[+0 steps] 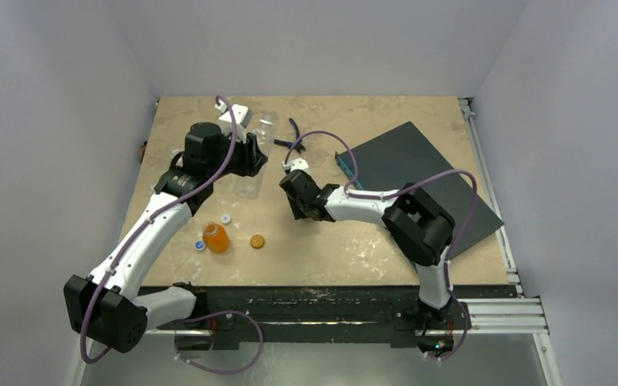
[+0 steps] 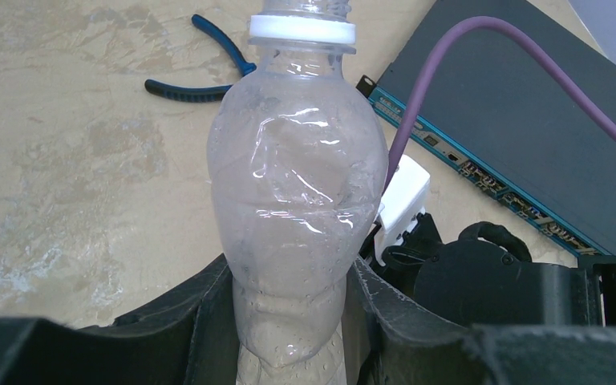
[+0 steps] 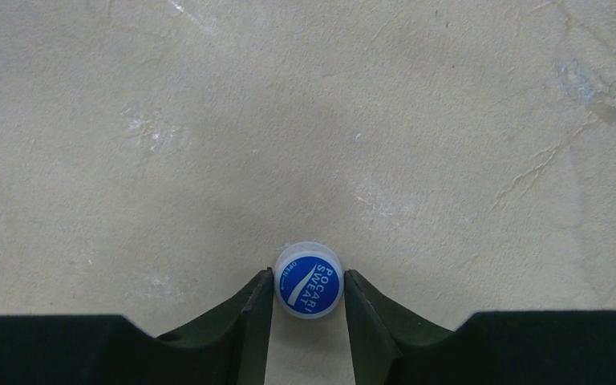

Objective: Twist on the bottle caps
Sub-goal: Screw the bottle cap onto the plastic bottle.

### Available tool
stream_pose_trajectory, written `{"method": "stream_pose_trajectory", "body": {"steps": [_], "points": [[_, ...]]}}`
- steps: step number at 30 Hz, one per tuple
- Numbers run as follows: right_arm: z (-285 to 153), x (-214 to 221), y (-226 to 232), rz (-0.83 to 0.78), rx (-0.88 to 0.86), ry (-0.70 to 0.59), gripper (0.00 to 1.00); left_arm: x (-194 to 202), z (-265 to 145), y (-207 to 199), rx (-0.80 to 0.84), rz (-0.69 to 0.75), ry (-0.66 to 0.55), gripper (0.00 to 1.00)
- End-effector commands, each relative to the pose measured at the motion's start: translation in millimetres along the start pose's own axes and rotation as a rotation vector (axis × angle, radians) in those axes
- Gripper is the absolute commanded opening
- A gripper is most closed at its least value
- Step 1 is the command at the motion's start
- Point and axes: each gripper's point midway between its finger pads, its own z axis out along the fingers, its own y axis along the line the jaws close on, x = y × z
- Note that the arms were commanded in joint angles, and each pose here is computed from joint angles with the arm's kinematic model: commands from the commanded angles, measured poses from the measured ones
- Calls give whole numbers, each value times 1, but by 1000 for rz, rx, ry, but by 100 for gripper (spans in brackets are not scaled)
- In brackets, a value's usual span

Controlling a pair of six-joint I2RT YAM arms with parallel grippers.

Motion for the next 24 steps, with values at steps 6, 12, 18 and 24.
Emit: {"method": "stream_pose_trajectory", "body": {"steps": [6,12,18,24], "points": [[-8,-23,4,14,-34,-32,19,-4,-3,-3,18,24,-20,24],[-60,-86,-37,121,-216,-101,15,4,-3,-28,120,110,-22,22],[-143,-144,-54,207,-574,-209,16,17,-14,-63,249,314,-108,12],[-221,-169,-62,273,-885,-305,17,27,-27,-71,320,418,-130,5]]}}
